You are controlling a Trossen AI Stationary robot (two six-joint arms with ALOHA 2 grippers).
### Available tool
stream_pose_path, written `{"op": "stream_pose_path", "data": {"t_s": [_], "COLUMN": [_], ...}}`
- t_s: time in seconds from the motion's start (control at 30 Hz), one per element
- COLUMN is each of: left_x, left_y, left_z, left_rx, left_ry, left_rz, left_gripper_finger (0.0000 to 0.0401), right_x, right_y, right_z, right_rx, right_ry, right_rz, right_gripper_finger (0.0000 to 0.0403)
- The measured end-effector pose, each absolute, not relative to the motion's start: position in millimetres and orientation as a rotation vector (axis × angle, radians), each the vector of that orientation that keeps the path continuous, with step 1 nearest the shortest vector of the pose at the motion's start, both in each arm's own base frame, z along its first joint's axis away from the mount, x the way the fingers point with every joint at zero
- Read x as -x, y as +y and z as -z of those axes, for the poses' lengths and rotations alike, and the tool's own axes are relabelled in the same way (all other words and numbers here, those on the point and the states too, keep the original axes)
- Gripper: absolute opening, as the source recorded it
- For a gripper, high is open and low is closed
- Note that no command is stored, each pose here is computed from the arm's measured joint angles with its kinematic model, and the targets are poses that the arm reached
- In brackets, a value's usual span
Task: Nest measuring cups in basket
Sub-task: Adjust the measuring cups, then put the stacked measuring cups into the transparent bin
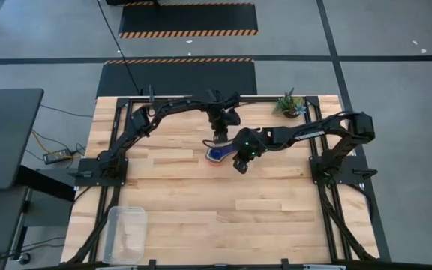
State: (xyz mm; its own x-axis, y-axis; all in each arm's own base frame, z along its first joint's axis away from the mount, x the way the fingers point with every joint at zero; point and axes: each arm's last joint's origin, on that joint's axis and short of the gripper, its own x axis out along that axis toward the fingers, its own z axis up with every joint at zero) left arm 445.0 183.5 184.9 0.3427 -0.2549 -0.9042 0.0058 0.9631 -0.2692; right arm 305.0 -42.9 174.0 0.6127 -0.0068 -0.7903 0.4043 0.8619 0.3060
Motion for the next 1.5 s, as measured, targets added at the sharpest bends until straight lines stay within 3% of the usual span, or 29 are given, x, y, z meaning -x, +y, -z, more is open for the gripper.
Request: {"op": "stream_pose_path", "data": {"t_s": [0.33, 0.57, 0.77, 0.93, 1.13, 1.5], "left_x": [-426.6, -419.6, -416.6, -420.5, -430.1, -443.0], "left_y": [201.7, 203.1, 185.3, 151.3, 82.4, -32.9], "left_z": [-218.9, -235.8, -243.1, -258.9, -281.8, -292.2], "left_rx": [0.194, 0.216, 0.261, 0.300, 0.279, 0.280], "left_ry": [1.172, 1.150, 1.241, 1.262, 1.231, 0.991], "left_rz": [0.105, 0.068, -0.025, -0.090, -0.294, -0.557], "left_gripper_finger": [0.0008, 0.0008, 0.0008, 0.0008, 0.0008, 0.0008], "right_x": [-260.6, -200.7, -148.5, -112.2, -78.5, -47.3], "right_y": [-31.2, -20.0, -10.2, -5.8, -4.9, -2.7], "right_z": [-245.7, -284.7, -303.3, -307.8, -311.1, -316.3], "right_rx": [-0.411, -0.309, -0.258, -0.226, -0.186, -0.130], "right_ry": [0.731, 0.703, 0.698, 0.718, 0.688, 0.580], "right_rz": [0.318, 0.418, 0.387, 0.351, 0.306, 0.159], "right_gripper_finger": [0.0000, 0.0001, 0.0001, 0.0001, 0.0001, 0.0003]}}
